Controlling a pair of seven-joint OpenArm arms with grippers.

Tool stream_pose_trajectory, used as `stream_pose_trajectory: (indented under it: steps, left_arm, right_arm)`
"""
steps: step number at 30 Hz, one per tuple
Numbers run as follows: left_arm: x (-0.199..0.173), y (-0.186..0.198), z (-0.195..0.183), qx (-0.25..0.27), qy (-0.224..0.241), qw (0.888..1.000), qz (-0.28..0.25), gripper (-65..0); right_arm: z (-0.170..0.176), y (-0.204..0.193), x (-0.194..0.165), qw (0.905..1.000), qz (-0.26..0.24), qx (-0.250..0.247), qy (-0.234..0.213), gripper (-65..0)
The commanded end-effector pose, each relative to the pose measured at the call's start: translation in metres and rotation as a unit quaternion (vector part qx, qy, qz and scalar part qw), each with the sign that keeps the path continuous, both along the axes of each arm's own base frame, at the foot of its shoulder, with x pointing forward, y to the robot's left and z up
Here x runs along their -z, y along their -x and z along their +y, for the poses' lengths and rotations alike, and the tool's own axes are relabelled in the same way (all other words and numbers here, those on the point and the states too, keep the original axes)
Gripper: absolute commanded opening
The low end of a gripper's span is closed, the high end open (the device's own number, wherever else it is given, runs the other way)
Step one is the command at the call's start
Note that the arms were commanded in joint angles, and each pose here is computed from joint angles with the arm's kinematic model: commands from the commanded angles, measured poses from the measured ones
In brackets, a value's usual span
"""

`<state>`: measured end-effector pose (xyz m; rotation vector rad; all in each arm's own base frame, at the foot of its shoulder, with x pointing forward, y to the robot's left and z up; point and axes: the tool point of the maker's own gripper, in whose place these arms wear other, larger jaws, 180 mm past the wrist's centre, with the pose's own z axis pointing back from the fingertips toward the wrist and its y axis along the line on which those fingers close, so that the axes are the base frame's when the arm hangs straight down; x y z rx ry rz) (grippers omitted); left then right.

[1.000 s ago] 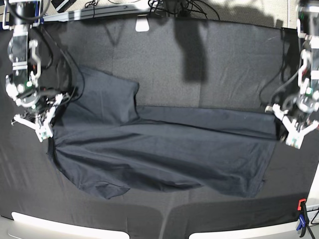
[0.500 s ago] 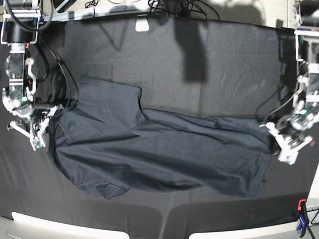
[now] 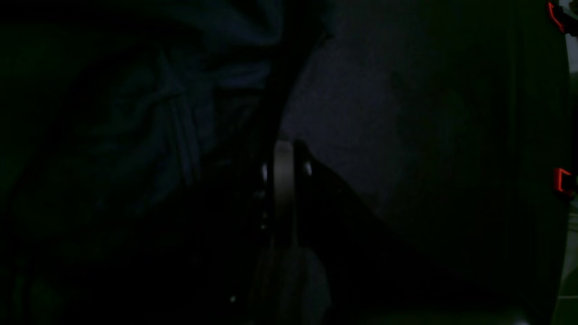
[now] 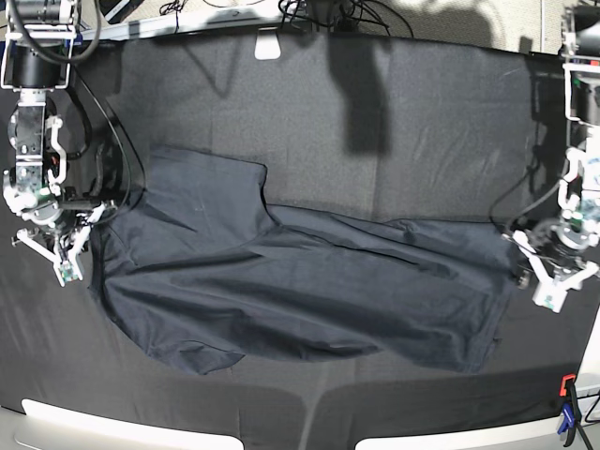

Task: Layout the t-shirt on the table in an organized manner, then fold the t-shirt properly
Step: 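Release the shirt with the right gripper and raise it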

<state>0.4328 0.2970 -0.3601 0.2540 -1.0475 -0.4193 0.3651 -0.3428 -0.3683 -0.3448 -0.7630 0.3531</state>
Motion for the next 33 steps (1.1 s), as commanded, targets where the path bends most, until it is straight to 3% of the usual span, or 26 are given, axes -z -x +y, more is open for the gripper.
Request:
stream_pose_trajectory:
  steps: [1,7,14,21,33]
  left_arm:
    - [-0.026,-0.013,0.013,-0.010,-0.011,0.999,-0.030,-38.9]
    - [-0.027,-0.010,0.007,-0.020,0.023,0.999,-0.019,-39.0]
    - [-0.049,0.004,-0.031,0.032,0.022,0.998,-0.055,-39.0]
    - [-0.061,0.030,-0.067,0.078,0.018,0.994,-0.072,-39.0]
    - [-0.041,0.051,-0.091,0.089,0.034,0.994,-0.056,-39.0]
  right_arm:
    - [-0.008,-0.012,-0.022,0.9995,-0.029,0.002,0.008,-65.0]
    - [0.014,-0.012,-0.033,0.9991,-0.021,-0.037,-0.002,-65.0]
    - [0.072,0.014,-0.068,0.9917,-0.055,-0.116,0.004,-65.0]
    - [0.089,0.059,-0.061,0.9854,-0.031,-0.156,0.061,-65.0]
    - [0.101,0.121,-0.027,0.9807,0.039,-0.182,0.061,-65.0]
